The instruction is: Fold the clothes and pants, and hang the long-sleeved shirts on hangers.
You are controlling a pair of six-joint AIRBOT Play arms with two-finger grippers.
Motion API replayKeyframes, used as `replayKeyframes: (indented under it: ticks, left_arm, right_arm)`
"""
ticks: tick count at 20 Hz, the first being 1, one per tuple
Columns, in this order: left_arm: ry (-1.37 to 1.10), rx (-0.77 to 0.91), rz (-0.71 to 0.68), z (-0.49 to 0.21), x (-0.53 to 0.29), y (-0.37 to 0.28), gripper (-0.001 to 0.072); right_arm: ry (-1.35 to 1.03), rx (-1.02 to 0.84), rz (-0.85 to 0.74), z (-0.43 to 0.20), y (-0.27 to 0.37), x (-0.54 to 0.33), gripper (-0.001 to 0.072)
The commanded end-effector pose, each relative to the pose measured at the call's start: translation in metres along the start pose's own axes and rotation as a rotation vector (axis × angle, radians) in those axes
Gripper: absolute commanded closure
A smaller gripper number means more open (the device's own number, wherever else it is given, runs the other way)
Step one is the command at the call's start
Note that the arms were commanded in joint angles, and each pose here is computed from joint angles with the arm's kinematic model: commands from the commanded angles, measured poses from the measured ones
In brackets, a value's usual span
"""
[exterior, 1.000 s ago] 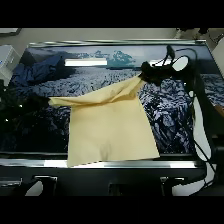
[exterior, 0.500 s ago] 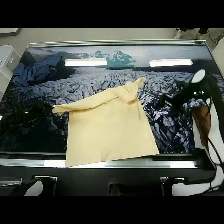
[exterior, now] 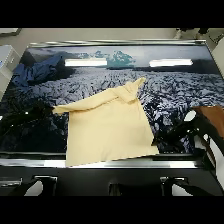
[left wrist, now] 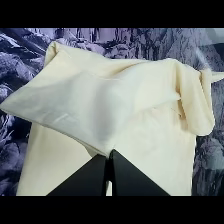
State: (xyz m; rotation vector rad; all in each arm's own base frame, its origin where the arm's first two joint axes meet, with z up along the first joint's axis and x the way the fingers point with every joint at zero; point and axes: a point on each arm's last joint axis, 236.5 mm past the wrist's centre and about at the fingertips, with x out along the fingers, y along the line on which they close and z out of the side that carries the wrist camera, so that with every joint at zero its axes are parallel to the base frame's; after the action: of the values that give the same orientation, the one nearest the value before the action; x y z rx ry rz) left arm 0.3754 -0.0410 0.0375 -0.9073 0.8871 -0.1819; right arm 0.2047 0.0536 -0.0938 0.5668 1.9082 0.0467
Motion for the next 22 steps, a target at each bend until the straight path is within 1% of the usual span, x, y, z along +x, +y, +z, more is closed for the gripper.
replayKeyframes:
  ticks: [1,3,5,6,7,8,11,12,14,16,18,21,22]
  left_arm:
    - [0.005,0.000,-0.001,-0.001,0.000,0.000,0.0684]
    - [0.004,0.000,-0.001,-0.001,0.000,0.000,0.0684]
    - [0.003,0.000,0.000,-0.001,0.000,0.000,0.0684]
    - [0.003,0.000,0.000,-0.001,0.000,0.000,0.0684]
    - [0.003,-0.001,0.000,-0.001,0.000,0.000,0.0684]
    - [0.002,-0.001,0.000,0.000,0.000,0.001,0.0684]
    - [-0.005,-0.001,0.002,0.002,0.000,0.001,0.0684]
    - [-0.007,-0.001,0.003,0.002,0.000,0.001,0.0684]
    - [-0.006,0.019,0.009,0.002,0.000,0.003,0.0684]
    - [-0.003,0.048,0.008,0.001,0.000,0.003,0.0684]
    - [-0.002,0.047,0.009,0.001,0.000,0.003,0.0684]
    - [0.001,0.047,0.007,0.000,0.000,0.003,0.0684]
    - [0.009,0.047,0.004,-0.002,0.000,0.002,0.0684]
  right_arm:
    - [-0.015,0.048,0.057,-0.001,0.007,0.015,0.0020]
    - [-0.050,0.075,0.130,0.008,0.021,0.021,0.0042]
    - [-0.075,0.099,0.164,0.018,0.027,0.023,0.0045]
    - [-0.085,0.109,0.179,0.022,0.030,0.024,0.0198]
    - [-0.106,0.116,0.193,0.027,0.033,0.023,0.0487]
    - [-0.137,0.118,0.213,0.036,0.038,0.018,0.0667]
    - [-0.315,0.037,0.236,0.083,0.058,-0.041,0.0673]
    - [-0.390,0.052,0.248,0.101,0.060,-0.067,0.0672]
    - [-0.714,0.187,0.327,0.164,0.050,-0.179,0.0672]
    - [-0.933,0.250,0.381,0.191,0.035,-0.254,0.0671]
    - [-0.947,0.263,0.372,0.195,0.029,-0.256,0.0670]
    - [-0.765,0.253,0.324,0.189,0.025,-0.208,0.0667]
    - [-0.703,0.239,0.310,0.183,0.025,-0.194,0.0579]
